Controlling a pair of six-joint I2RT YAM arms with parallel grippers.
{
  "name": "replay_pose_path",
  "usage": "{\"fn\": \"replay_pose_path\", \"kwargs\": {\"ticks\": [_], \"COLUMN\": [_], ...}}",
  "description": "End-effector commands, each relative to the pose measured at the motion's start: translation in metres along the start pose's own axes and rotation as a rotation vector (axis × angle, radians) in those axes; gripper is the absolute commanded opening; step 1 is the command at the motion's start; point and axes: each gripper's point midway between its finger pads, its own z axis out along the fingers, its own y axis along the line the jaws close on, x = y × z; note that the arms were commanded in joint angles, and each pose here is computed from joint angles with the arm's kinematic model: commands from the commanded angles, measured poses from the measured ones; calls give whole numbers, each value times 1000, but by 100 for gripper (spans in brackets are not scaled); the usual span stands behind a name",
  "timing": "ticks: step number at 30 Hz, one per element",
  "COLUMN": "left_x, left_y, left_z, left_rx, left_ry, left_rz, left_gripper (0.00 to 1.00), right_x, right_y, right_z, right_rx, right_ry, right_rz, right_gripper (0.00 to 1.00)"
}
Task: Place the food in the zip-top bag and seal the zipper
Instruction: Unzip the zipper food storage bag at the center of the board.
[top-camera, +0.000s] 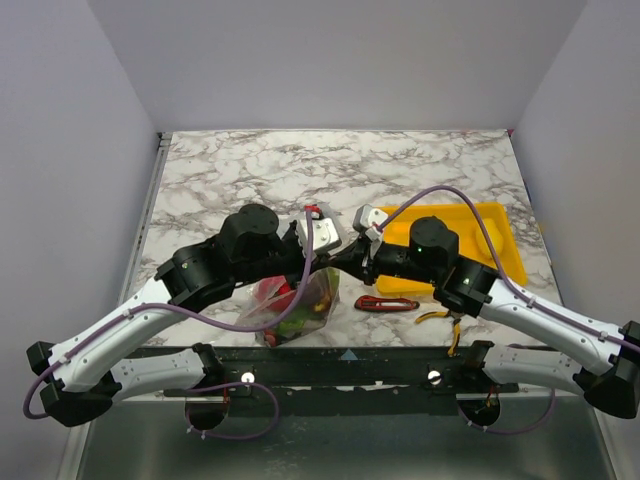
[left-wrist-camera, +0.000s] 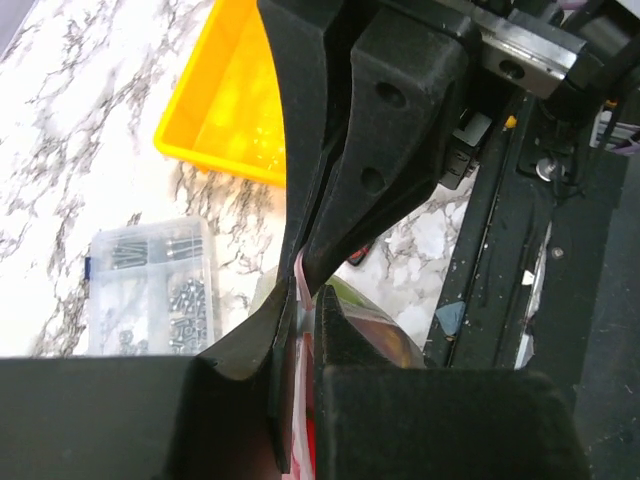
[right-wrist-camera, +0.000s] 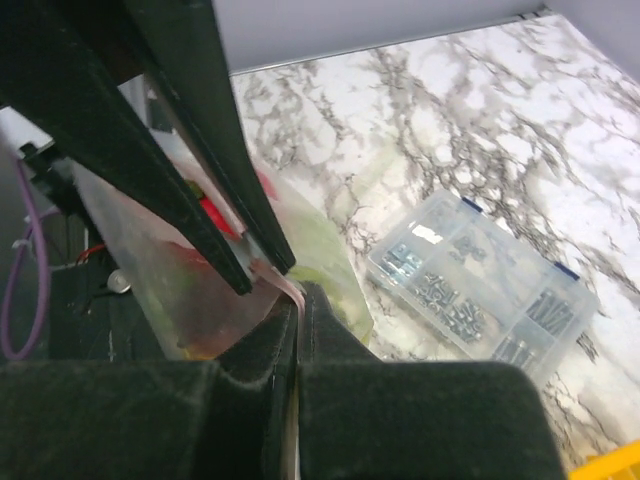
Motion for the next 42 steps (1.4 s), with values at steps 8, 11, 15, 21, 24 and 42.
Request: {"fn": "replay_pose_path", "kwargs": {"ticks": [8,11,15,21,24,42], "left_x": [26,44,60,69,74,83], "left_y": [-12,-17,-21,-25,-28,-8], "left_z": [-40,-49,-64,-80,-86,-96], "left_rx": [-22,-20,-38,-45,-39,-187], "left_ry": [55,98,127,125,134,96], "left_rz": [-69,-101,-125,-143,-147,-170], "left_gripper": [0,0,0,0,0,70], "right_x": [28,28,28,45,47,51], "right_y": [-66,-67,-67,-66,-68,-66], "right_z": [-35,-41,-44,-44,-46,-51], "right_rx": [463,484,491,497,512,510], "right_ry": [-15,-13,-13,38,40,39], "right_rz": [186,194,189,196,197,212], "right_gripper": [0,0,0,0,0,0]}}
